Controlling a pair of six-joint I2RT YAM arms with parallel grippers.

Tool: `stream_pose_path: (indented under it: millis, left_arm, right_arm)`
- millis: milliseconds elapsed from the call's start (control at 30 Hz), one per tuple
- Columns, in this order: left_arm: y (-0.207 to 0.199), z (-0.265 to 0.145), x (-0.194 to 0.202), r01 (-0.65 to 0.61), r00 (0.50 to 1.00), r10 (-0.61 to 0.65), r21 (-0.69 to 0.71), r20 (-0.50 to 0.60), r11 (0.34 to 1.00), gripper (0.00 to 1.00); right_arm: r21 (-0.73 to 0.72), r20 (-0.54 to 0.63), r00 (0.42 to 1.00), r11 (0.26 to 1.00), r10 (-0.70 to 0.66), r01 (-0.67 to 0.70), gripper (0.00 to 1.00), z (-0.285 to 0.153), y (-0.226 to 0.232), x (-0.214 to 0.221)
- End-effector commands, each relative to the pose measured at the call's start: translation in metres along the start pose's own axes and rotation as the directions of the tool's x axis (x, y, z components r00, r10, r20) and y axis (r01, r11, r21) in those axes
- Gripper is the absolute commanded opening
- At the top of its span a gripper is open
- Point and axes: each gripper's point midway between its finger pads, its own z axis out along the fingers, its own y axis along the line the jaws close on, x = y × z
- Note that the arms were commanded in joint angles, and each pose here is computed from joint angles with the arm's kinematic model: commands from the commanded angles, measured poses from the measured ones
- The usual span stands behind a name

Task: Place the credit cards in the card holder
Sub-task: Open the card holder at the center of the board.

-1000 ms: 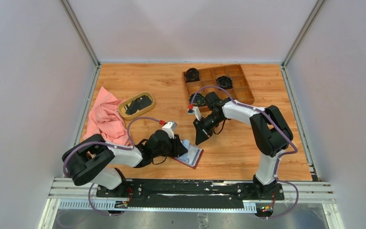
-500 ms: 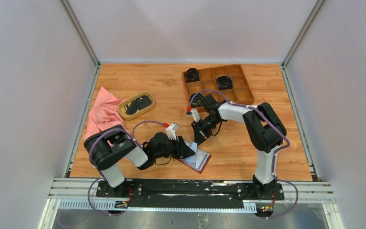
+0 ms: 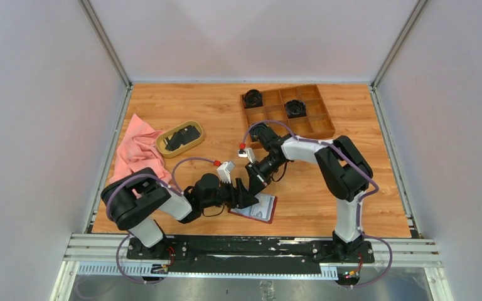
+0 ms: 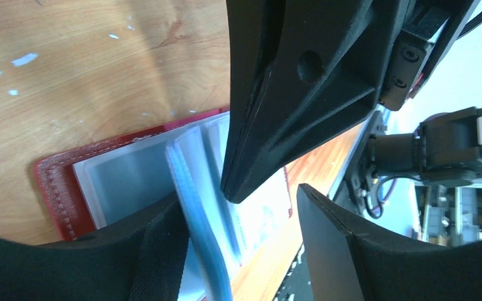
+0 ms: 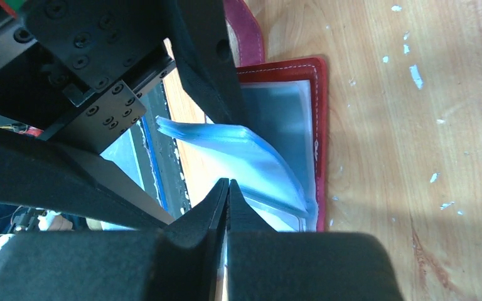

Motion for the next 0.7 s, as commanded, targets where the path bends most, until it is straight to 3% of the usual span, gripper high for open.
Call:
stream_pose_path:
  millis: [0, 100, 333, 533, 667]
  left_arm:
    - [0.024, -0.005, 0.002, -0.035, 0.999, 0.034, -0.123, -0.012, 0.992, 0.61]
    - [0.040, -0.010, 0.001, -0.042, 0.999, 0.043, -0.210, -0.001, 0.977, 0.40]
    - [0.052, -0.021, -0.016, -0.017, 0.994, 0.047, -0.294, 0.094, 0.956, 0.06]
    - [0.044, -0.009, -0.039, 0.056, 0.982, -0.001, -0.290, 0.187, 0.955, 0.01]
    - [0.029, 0.010, -0.059, 0.111, 0.965, -0.047, -0.238, 0.259, 0.965, 0.00]
  right_arm:
    - [-0.014, -0.008, 1.000, 1.000, 0.005, -0.005, 0.02, 0.002, 0.002, -0.005]
    - [0.038, -0.029, 0.998, 0.997, -0.060, 0.061, 0.02, -0.010, -0.002, -0.005]
    - [0.076, -0.042, 0.983, 0.980, -0.180, 0.183, 0.06, -0.046, -0.001, -0.008]
    - [0.214, 0.002, 0.925, 0.904, -0.381, 0.371, 0.06, -0.095, 0.019, -0.020]
    - [0.370, -0.030, 0.831, 0.766, -0.556, 0.526, 0.06, -0.133, 0.035, -0.026]
